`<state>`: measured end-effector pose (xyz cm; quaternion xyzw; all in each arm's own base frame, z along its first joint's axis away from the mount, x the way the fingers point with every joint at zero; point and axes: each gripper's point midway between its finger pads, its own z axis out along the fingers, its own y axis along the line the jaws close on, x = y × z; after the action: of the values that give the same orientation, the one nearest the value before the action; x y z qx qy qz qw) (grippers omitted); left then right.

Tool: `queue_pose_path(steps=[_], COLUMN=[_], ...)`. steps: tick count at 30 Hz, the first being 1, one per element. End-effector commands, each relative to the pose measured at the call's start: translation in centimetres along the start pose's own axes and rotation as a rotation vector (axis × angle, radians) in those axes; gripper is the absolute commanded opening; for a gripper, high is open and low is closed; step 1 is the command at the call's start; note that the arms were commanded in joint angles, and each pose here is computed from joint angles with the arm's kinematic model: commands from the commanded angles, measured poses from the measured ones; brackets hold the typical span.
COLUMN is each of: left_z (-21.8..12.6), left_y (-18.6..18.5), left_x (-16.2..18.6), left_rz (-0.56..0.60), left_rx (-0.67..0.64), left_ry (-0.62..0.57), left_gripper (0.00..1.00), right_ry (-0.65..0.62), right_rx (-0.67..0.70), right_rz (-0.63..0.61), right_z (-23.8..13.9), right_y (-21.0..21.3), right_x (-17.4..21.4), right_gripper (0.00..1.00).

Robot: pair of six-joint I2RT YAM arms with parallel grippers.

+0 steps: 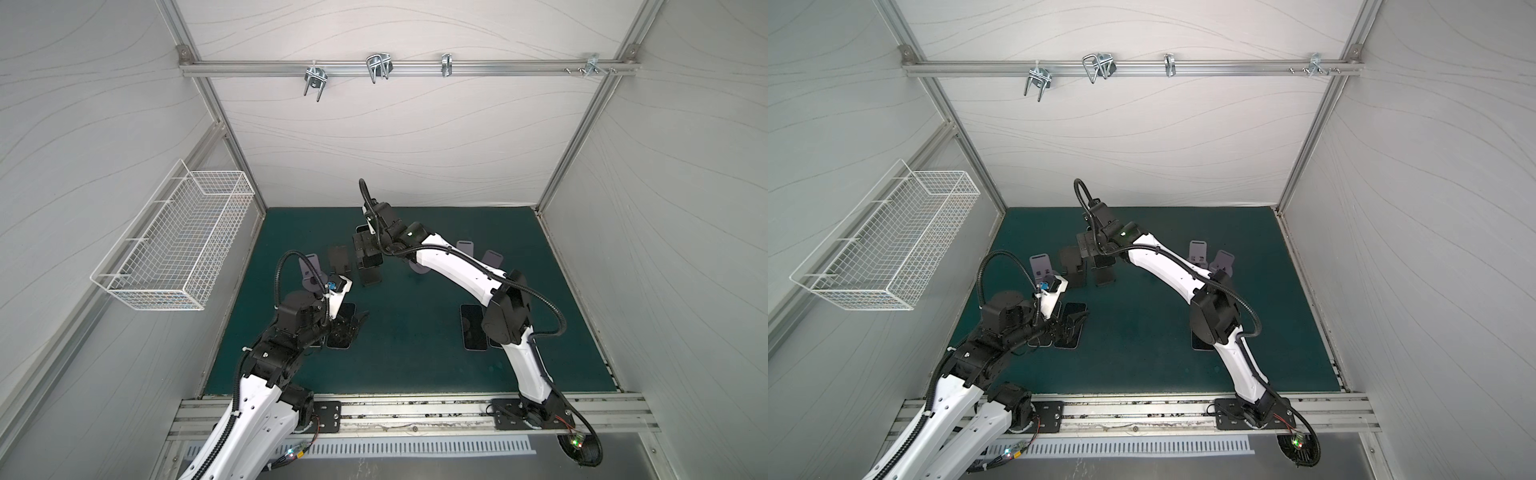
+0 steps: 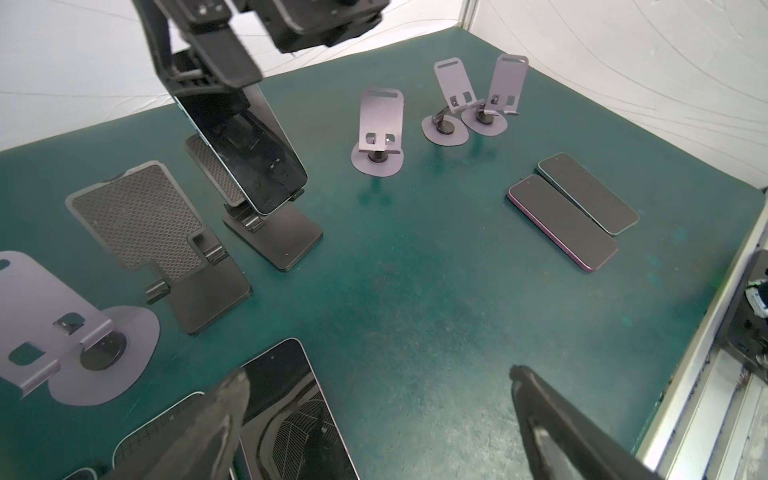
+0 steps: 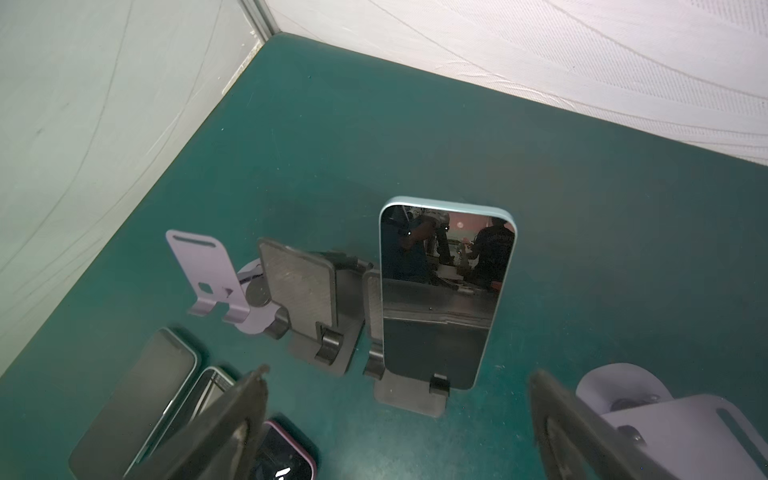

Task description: Remove the phone from the phone stand

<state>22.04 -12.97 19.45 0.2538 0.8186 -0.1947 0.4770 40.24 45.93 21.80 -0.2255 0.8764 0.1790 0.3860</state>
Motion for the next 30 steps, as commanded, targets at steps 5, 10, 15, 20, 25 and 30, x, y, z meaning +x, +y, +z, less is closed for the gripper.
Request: queue_pose_path(steps=[5, 10, 15, 20, 25, 30], left_z=[-1.1, -1.0, -0.8, -0.7, -0.8, -0.7], left_y=[-0.4, -0.4, -0.1, -0.1, -0.1, 0.1], left_x=[-1.8, -2.0, -1.8, -1.9, -2.3, -2.2], left_rz=[0.062, 0.07, 0.067, 0.069, 0.069, 0.068], left_rx=[0.011, 0.01, -0.005, -0.001, 0.002, -0.013], left_ry=[-0.052, -0.059, -0.054, -0.058, -0.063, -0.059], left_gripper=[0.99, 0.99, 0.99, 0.99, 0.99, 0.99], right_ry=[-0.027, -0.019, -0.027, -0.023, -0.018, -0.017], right_rx=[0.034, 0.03, 0.021, 0.025, 0.025, 0.027], right_rz=[0.061, 0.059, 0.04, 0.03, 0.027, 0.028], right_z=[1.1, 2.0, 2.6, 3.4, 4.1, 4.6], right_y=[-1.2, -1.1, -0.9, -1.0, -1.2, -1.4], right_x=[-1.0, -0.9, -1.3, -1.1, -0.9, -0.9], right_gripper=[0.99, 0.99, 0.99, 0.99, 0.99, 0.99])
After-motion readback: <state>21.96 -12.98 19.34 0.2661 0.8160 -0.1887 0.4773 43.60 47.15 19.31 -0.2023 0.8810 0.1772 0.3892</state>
